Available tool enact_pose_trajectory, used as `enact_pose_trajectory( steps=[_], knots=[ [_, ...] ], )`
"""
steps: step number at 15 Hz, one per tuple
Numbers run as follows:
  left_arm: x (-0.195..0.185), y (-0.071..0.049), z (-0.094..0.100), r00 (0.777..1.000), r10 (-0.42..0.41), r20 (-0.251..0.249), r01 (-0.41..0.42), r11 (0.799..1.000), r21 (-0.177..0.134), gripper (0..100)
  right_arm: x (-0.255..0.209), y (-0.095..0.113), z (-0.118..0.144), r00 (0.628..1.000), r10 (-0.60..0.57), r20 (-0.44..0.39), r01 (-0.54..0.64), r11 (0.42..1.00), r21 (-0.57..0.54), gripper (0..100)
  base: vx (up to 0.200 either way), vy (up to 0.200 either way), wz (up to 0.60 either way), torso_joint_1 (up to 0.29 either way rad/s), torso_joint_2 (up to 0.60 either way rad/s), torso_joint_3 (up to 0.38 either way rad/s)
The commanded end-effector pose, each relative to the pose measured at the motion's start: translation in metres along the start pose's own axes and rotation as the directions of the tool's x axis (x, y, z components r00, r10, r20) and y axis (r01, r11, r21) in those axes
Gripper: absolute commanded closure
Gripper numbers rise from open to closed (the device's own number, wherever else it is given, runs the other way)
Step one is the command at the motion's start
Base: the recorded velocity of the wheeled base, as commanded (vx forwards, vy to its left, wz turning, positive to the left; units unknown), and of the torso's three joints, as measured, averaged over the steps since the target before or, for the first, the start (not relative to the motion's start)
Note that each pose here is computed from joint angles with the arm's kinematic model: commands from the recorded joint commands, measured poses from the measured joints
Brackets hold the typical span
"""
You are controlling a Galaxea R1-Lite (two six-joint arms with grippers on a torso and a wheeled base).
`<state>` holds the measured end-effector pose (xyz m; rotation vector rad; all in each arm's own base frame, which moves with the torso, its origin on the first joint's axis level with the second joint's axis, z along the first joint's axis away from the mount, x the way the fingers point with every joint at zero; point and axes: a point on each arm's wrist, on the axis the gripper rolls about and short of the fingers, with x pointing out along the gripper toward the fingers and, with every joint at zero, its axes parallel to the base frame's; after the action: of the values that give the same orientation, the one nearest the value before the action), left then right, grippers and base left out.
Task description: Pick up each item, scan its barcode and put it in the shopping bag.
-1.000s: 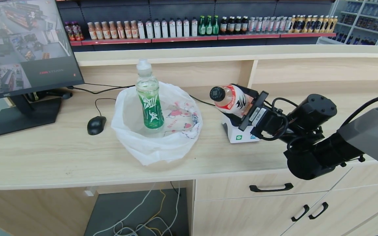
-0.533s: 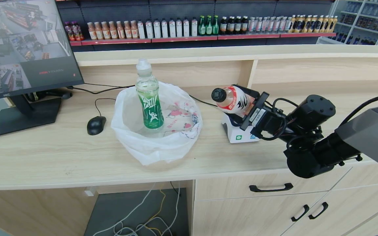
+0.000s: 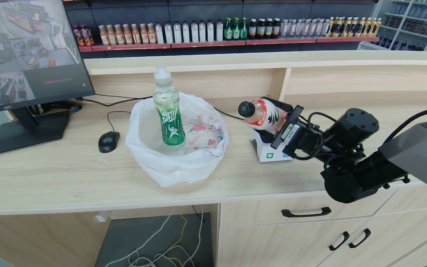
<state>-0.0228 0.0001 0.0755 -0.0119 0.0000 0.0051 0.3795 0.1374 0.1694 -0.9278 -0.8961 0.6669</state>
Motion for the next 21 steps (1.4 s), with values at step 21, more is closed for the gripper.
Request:
enact_pose_trajectory(
  steps=[21],
  knots=[
    [0.0, 0.0, 0.0, 1.0, 0.001, 0.0, -0.001, 1.0, 0.0, 0, 0.019, -0.042, 0.108, 0.969, -0.248, -0.013, 0.24, 0.922, 0.304, 100, 0.0, 0.0, 0.0, 0.0, 0.0, 0.0]
  ],
)
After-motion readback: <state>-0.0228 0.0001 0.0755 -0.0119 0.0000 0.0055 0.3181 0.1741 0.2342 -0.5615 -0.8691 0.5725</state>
